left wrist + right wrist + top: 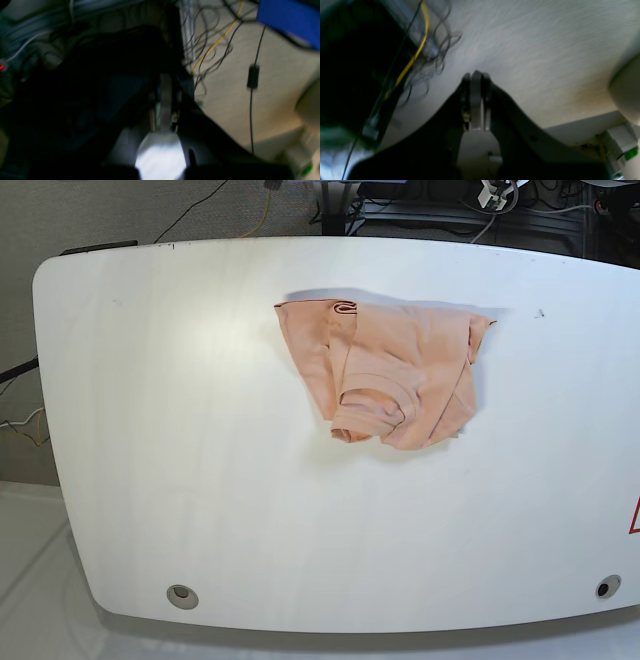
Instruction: Fold the T-shirt properly
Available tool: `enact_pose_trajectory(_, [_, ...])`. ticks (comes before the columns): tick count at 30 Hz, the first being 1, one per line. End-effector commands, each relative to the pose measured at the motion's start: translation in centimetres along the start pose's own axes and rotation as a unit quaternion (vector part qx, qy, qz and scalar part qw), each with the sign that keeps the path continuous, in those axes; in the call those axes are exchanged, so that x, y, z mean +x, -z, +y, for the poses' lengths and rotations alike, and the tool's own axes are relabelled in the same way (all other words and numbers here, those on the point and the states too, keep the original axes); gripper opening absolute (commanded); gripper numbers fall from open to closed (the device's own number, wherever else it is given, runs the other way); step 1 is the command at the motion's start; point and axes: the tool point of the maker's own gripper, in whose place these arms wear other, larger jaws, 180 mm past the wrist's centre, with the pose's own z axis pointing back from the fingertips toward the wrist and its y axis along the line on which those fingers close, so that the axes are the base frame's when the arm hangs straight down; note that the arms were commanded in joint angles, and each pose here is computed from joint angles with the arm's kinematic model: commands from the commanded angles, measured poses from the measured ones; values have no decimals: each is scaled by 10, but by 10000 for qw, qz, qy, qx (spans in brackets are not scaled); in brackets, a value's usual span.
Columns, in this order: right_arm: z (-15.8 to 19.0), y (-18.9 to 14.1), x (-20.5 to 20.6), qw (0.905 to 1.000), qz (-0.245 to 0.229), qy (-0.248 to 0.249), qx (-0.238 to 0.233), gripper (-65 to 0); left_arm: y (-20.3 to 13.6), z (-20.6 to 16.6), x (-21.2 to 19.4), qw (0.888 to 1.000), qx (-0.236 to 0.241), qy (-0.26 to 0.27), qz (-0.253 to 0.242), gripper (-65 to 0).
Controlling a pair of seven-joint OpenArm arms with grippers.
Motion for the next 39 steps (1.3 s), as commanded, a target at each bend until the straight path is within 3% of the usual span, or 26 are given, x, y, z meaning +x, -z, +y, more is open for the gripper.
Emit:
enact_pose_trajectory(1, [5, 11, -2, 9998, 84, -181, 18, -650, 16, 6, 2, 9999, 17, -144, -71, -641])
enact_pose_trajectory(5, [30, 26, 8, 9989, 91, -402, 216, -650, 45, -4, -11, 9991, -88, -410, 43, -641])
enact_pose_trajectory(10, [59, 40, 32, 9967, -45, -699, 410, -650, 76, -10, 2, 9982, 3, -571, -160, -641])
enact_pose_trajectory(19, [107, 48, 62, 9923, -220, -1017, 668, -650, 102, -8, 16, 9941, 917, 29, -585, -641])
enact_pose_trajectory(23, [109, 49, 63, 9912, -249, -1111, 681, -650, 105, -4, 28, 9908, 1157, 314, -624, -641])
enact_pose_trajectory(39, [114, 50, 75, 9909, -371, -1099, 680, -650, 116, -36, 47, 9922, 922, 395, -740, -638])
